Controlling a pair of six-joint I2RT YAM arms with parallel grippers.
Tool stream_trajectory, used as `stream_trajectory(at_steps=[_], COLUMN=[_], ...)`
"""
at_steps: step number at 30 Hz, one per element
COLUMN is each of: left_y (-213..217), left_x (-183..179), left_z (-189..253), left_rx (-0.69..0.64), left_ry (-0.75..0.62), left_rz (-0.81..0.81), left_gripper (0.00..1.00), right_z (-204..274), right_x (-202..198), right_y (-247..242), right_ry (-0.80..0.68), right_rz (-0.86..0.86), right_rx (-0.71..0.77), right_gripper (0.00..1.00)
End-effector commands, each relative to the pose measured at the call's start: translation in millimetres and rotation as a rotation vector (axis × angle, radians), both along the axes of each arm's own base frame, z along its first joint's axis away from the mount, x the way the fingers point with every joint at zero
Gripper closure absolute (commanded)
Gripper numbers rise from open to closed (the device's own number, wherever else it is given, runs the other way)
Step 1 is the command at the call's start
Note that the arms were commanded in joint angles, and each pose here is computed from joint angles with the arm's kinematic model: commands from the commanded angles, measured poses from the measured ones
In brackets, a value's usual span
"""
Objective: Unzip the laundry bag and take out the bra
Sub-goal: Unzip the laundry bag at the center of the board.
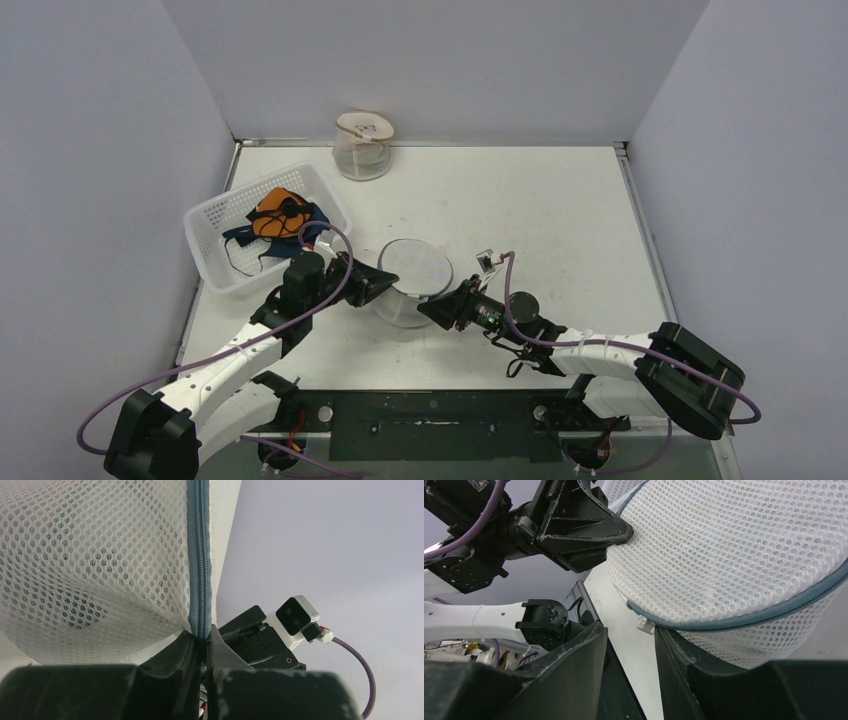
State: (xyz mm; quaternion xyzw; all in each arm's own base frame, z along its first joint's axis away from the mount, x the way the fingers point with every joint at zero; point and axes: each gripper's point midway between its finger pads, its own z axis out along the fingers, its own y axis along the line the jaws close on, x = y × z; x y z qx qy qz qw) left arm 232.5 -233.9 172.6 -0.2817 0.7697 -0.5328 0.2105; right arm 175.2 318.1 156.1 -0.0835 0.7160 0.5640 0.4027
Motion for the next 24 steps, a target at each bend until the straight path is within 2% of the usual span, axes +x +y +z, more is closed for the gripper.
stream_trajectory(at_steps=[1,10,24], left_y=[-1.9,-1.7,-2.0], left_x=[4.4,4.8,4.6], left_z=[22.9,22.9,23.6], left_rx=[-0.043,-0.042,-0.045], left_ry=[-0.085,-0.086,-0.087], left_rz=[-0.003,0.0,-0.001], left_gripper=[1.0,1.0,1.0], right_z=[23.1,16.2,23.9], right_x=[5.3,11.9,10.3], right_y=[-0.2,0.7,8.6], right_ry=[-0.052,-0.053,-0.078], right_rz=[-0.034,-0.078,-0.071], right_rx=[0.051,-0.004,0.008], right_gripper=[0.57,0.53,0.62])
